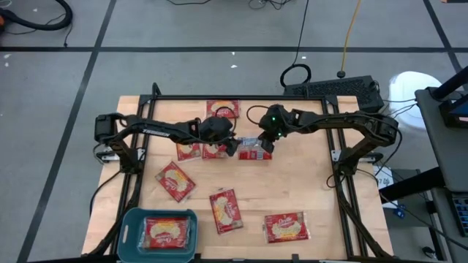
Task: Sort popcorn bags into baskets
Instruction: Put the popcorn sachet into the bin
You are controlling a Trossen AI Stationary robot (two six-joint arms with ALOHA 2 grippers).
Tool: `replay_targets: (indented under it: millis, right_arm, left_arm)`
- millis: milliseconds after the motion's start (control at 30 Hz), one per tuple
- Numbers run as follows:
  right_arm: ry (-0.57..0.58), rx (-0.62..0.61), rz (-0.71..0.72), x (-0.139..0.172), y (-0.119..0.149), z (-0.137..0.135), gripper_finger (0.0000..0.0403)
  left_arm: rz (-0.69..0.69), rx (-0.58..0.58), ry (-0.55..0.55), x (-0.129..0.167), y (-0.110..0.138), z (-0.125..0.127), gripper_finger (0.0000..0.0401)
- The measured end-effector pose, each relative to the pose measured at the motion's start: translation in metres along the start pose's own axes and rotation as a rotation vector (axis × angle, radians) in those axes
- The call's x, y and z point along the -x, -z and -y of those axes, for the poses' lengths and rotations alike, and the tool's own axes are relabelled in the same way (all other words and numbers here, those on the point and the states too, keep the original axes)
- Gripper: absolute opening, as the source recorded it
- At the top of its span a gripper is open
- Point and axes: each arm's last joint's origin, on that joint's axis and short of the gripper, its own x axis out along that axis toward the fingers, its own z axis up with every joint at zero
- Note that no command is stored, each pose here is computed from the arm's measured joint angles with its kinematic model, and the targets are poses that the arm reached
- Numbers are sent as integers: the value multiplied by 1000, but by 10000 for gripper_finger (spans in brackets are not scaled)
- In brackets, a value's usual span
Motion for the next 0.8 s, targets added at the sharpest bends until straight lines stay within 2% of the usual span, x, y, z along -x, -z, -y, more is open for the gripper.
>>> replay_targets:
  millis: [67,167,300,500,667,800]
  right_arm:
    - [-7,5,5,-1,-1,-3,0]
    - [-15,10,16,-1,-2,-7,0]
    - [-23,15,22,-2,-2,-10,0]
    - [-23,20,18,-2,-2,-10,0]
    - [-44,-9,-54,-2,5,-10,1]
    - [-45,36,-111,-2,11,-12,29]
  left_arm:
    - [-25,-5,-10,-4,10,-6,265]
    - [-49,5,48,-15,19,-11,298]
    - [-78,24,52,-25,28,-16,312]
    - [-53,51,81,-37,32,-18,285]
    - [-85,74,62,-38,36,-19,261]
    - [-114,91,56,-37,39,-18,241]
